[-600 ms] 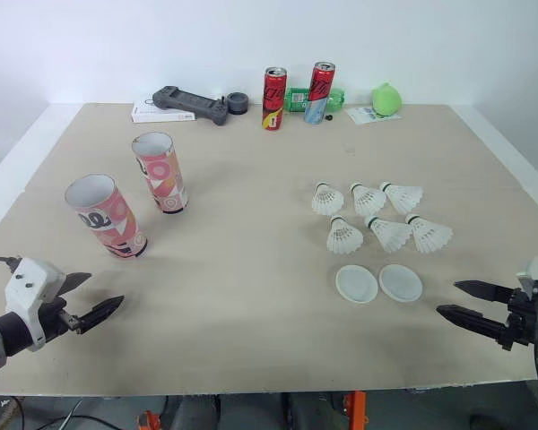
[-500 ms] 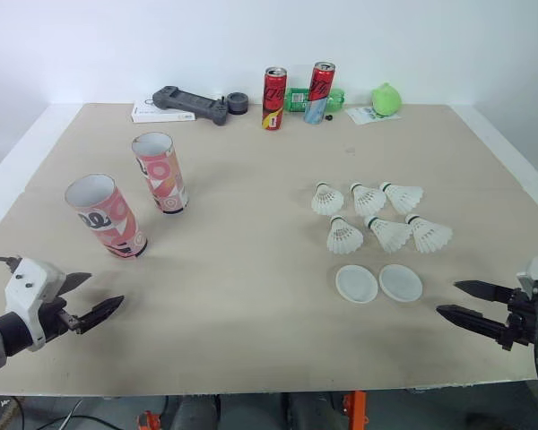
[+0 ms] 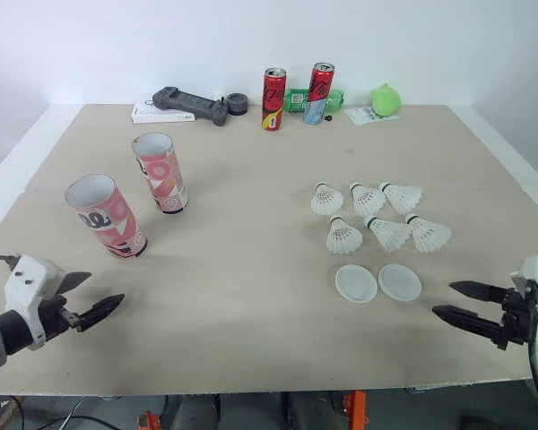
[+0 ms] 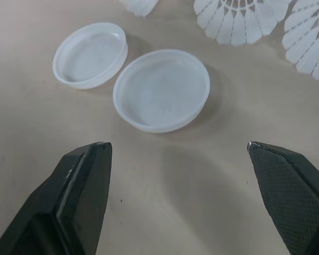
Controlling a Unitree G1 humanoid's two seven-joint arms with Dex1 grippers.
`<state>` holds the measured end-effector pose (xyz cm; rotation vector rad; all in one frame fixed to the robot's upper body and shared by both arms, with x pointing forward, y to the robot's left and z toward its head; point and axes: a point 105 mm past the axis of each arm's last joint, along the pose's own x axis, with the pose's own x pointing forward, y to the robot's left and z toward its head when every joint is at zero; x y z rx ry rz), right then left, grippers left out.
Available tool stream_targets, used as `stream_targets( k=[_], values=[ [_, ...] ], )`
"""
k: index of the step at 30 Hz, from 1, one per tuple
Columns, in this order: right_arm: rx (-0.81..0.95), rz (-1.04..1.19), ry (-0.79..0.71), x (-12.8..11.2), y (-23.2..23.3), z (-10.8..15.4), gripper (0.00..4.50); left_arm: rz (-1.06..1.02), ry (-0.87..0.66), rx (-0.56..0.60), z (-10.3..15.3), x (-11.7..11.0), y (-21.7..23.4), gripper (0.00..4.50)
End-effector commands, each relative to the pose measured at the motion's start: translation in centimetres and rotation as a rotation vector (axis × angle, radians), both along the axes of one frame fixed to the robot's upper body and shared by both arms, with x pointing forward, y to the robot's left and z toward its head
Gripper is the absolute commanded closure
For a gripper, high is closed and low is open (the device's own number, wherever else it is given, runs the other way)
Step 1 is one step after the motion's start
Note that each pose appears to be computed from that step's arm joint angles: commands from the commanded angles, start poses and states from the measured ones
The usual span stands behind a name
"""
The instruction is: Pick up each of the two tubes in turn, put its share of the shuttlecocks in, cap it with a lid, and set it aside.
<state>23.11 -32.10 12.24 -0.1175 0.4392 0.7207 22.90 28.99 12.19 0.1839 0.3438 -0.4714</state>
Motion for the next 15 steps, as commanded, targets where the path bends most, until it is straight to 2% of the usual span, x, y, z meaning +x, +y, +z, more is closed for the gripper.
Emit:
stream_targets(
  k=[1, 5, 9, 12, 15],
  values=[
    [0.009, 0.017, -0.030, 0.2, 0.3, 0.7, 0.12, 0.001, -0.044, 0.019, 1.3, 0.0, 0.1, 0.00],
    [0.017, 0.029, -0.031, 0.3, 0.7, 0.8, 0.12, 0.005, -0.048, 0.018, 1.4, 0.0, 0.1, 0.00],
    [0.082, 0.091, -0.062, 0.6, 2.7, 2.3, 0.12, 0.025, -0.061, 0.002, 1.4, -0.3, 0.0, 0.00],
    [0.162, 0.246, -0.130, 0.5, 7.6, 5.4, 0.12, 0.076, -0.123, -0.064, 1.4, -0.3, -0.6, 0.00],
    [0.205, 0.333, -0.217, 0.9, 12.2, 7.0, 0.12, 0.171, -0.238, -0.090, 1.4, 0.6, -0.7, 0.00]
  ],
)
